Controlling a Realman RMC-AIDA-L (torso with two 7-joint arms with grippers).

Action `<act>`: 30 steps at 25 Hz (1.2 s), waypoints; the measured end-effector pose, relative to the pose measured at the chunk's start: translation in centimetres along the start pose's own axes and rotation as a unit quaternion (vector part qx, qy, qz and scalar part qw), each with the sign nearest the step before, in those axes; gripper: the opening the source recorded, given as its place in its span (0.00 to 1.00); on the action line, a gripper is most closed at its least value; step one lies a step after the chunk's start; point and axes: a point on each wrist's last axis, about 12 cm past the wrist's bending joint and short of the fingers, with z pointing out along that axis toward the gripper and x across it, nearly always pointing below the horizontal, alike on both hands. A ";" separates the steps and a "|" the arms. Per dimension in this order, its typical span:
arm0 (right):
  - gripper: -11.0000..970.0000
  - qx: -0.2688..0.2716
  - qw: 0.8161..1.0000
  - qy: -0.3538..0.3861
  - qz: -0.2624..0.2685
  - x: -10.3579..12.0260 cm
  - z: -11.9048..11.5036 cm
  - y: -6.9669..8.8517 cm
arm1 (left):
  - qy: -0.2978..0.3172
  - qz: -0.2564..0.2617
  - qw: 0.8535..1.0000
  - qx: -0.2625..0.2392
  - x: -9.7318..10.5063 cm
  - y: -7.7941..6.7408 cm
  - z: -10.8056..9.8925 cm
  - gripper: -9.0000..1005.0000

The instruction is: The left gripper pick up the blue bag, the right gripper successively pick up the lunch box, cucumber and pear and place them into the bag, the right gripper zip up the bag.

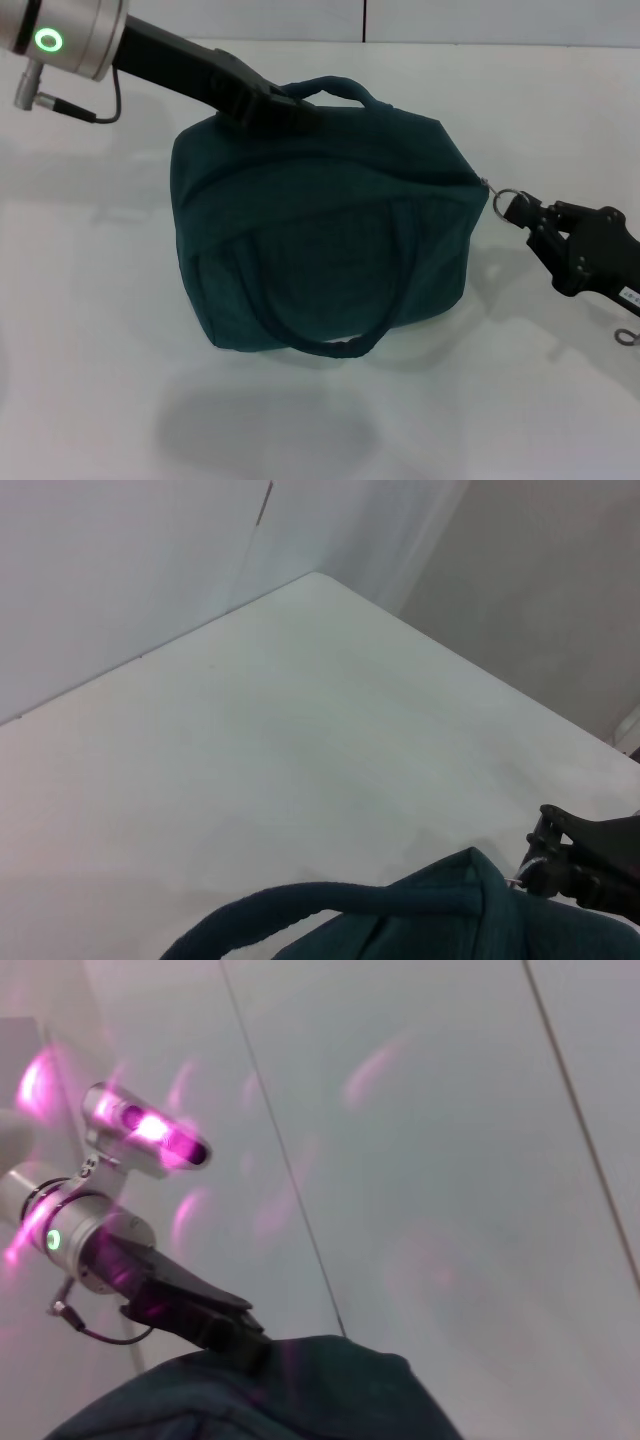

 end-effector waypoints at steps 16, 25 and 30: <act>0.05 0.016 1.000 -0.010 0.019 0.8 -2.2 0.8 | -0.142 0.012 0.989 0.027 2.5 -0.1 -2.2 0.29; 0.27 0.056 0.998 -0.018 0.012 0.7 -2.8 -0.2 | -0.223 0.020 0.973 0.049 4.9 -0.1 -2.8 0.48; 0.50 0.038 0.996 -0.071 -0.028 -1.6 -3.0 -0.6 | -0.263 0.048 0.962 0.055 6.5 -0.7 -3.2 0.49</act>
